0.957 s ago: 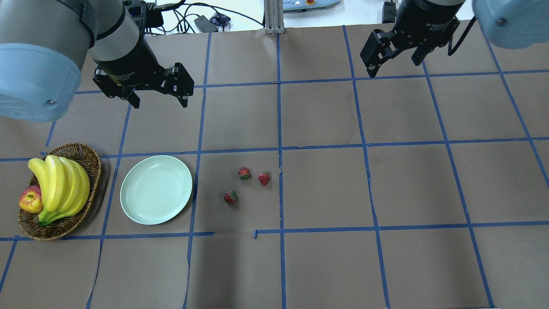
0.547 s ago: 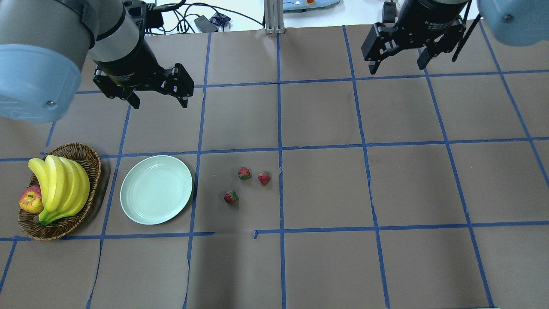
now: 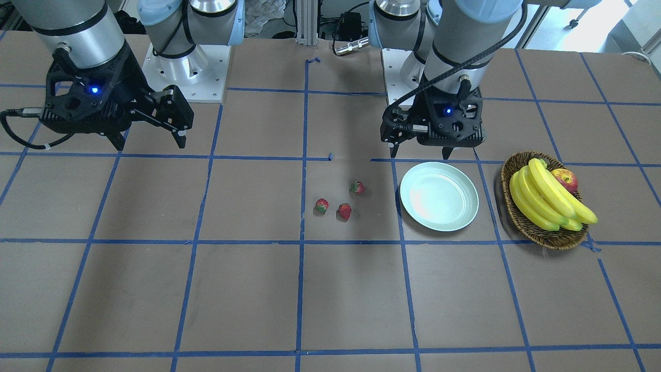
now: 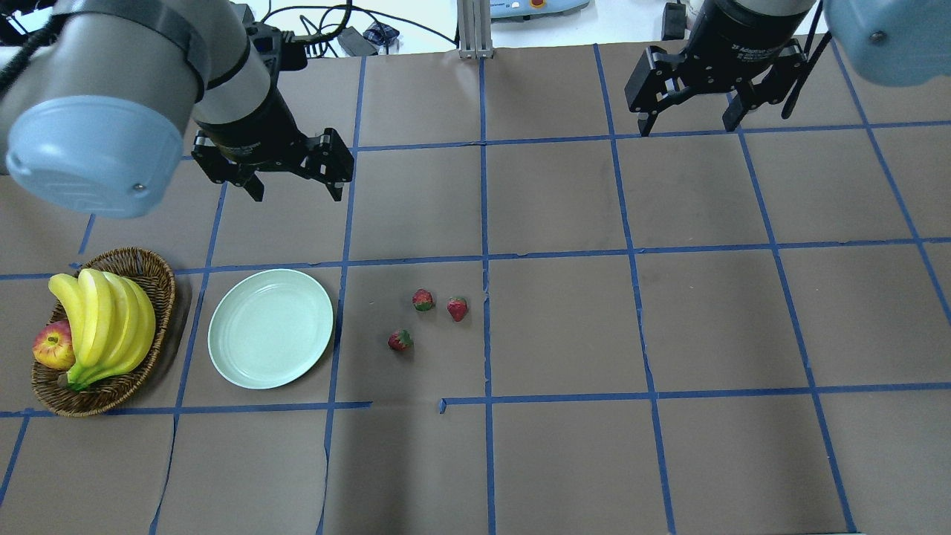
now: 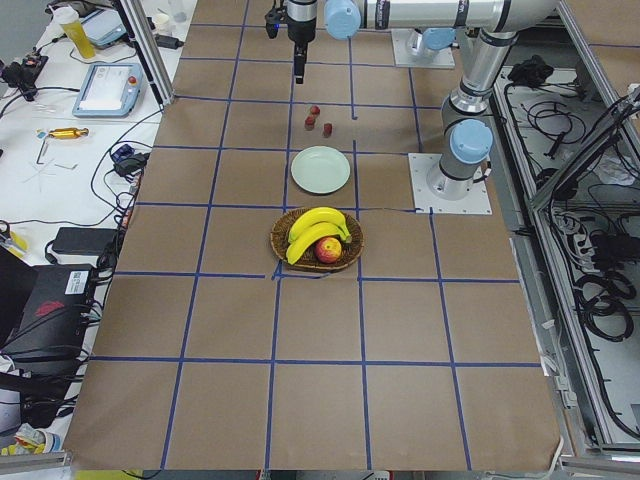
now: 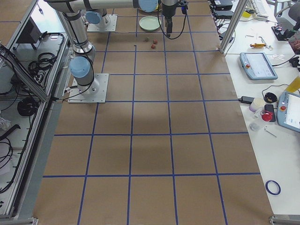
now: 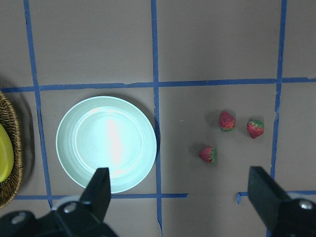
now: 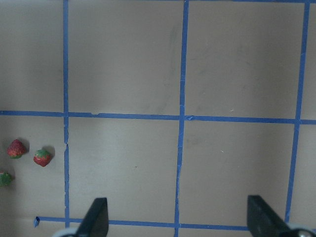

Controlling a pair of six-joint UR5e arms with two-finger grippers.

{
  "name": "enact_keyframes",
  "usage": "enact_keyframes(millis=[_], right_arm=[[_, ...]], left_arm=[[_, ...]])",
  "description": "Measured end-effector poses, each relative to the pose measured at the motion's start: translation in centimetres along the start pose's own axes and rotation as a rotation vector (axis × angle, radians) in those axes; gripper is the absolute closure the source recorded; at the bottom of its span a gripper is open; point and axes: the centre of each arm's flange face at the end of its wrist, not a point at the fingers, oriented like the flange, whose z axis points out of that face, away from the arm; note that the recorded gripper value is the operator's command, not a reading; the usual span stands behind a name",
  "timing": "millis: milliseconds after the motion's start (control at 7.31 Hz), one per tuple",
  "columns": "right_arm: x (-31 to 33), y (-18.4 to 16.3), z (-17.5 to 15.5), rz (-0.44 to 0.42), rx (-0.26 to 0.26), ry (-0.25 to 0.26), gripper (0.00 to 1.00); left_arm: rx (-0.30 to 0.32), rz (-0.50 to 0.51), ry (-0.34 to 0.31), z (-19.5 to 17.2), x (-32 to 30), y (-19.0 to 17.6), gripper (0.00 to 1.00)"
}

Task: Collect all strawberries into plate
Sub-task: 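Reach the left gripper to a strawberry, grasp it, lift over plate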

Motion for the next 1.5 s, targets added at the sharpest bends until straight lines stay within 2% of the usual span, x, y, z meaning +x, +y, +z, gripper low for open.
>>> enact_keyframes(millis=[274,410,547,821,1094,1231,1368,1504], right_arm=[[0.0,0.0,0.0,0.001,-0.002,0.0,0.0],[0.0,0.0,0.0,0.001,-0.003,0.0,0.0],[0.0,0.0,0.1,0.0,-0.004,0.0,0.0],[0.0,0.0,0.2,0.0,-0.005,0.001,0.0],[0.0,0.0,0.2,0.0,-0.004,0.001,0.0],[0.0,0.0,0.2,0.0,-0.003,0.001,0.0],[0.0,0.0,0.2,0.0,-0.004,0.001,0.0],[0.0,0.0,0.2,0.0,-0.005,0.0,0.0]], left_arm=[[0.001,0.006,0.005,8.6,4.1,2.2,0.0],[-0.017,0.008,0.004,12.6,5.2,3.8,0.0],[-0.056,0.014,0.009,15.8,5.9,4.9,0.06],[-0.129,0.022,0.024,20.1,6.7,5.6,0.06],[-0.154,0.035,0.021,22.8,7.0,5.9,0.16],[-0.147,0.047,0.019,24.1,7.1,6.3,0.37],[-0.141,0.059,0.019,25.0,7.1,6.8,0.81],[-0.14,0.065,0.016,25.5,7.0,7.0,0.98]])
